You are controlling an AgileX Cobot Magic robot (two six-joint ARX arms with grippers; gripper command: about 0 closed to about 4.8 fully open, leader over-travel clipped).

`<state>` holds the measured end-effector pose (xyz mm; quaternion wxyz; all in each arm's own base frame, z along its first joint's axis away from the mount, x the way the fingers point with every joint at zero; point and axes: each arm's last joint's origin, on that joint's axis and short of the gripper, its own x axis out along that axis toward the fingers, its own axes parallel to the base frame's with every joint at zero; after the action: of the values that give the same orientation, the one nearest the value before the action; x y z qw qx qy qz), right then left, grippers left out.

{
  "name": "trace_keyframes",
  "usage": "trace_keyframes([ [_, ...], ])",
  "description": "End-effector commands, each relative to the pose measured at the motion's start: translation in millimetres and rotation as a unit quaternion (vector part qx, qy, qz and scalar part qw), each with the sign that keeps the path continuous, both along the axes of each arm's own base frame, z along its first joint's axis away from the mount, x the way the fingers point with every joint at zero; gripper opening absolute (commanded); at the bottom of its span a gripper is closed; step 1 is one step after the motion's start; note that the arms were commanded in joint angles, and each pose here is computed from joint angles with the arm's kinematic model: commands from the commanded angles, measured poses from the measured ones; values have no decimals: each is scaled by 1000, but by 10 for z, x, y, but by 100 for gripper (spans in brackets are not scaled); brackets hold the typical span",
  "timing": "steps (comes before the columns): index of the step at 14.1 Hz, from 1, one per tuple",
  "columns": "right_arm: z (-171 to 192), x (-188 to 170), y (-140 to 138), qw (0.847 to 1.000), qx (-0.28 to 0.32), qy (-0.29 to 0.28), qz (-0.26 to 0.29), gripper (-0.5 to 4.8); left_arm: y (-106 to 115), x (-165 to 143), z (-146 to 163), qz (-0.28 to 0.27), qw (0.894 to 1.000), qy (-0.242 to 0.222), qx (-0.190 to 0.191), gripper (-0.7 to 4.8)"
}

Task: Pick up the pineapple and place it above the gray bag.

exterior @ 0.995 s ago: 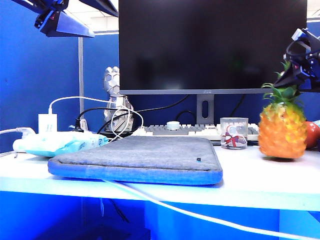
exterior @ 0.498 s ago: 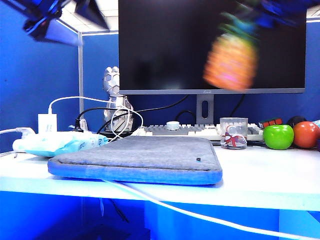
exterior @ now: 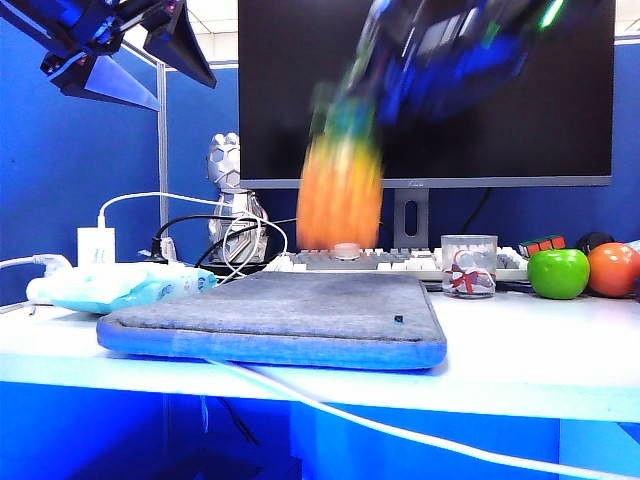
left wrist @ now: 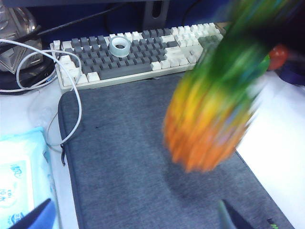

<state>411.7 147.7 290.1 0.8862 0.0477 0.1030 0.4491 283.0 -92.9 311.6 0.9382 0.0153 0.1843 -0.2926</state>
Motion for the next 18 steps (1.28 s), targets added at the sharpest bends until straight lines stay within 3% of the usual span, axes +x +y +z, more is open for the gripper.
trace_keyframes([
  [1, -137, 37, 226, 998, -33, -50, 12, -1, -15, 42, -48, -3, 1000, 4, 2, 479],
  [5, -380, 63, 383, 997, -64, -36, 7, -1, -46, 141, -217, -6, 999, 37, 10, 479],
  [8, -375, 68, 381, 997, -64, -41, 4, 1, -55, 149, -195, -12, 999, 32, -7, 479],
  [9, -372, 67, 383, 997, -63, -43, 7, 80, -56, 150, -192, -11, 999, 33, -10, 479],
  [10, -365, 69, 383, 997, -61, -45, 5, 388, -55, 150, -193, -10, 999, 35, -11, 479],
  [11, -353, 73, 382, 997, -56, -45, -1, 479, -56, 150, -193, -9, 999, 37, -14, 479],
  [18, -246, 44, 372, 1000, -7, -21, 19, 479, -69, 144, -170, -37, 998, 35, -25, 479],
])
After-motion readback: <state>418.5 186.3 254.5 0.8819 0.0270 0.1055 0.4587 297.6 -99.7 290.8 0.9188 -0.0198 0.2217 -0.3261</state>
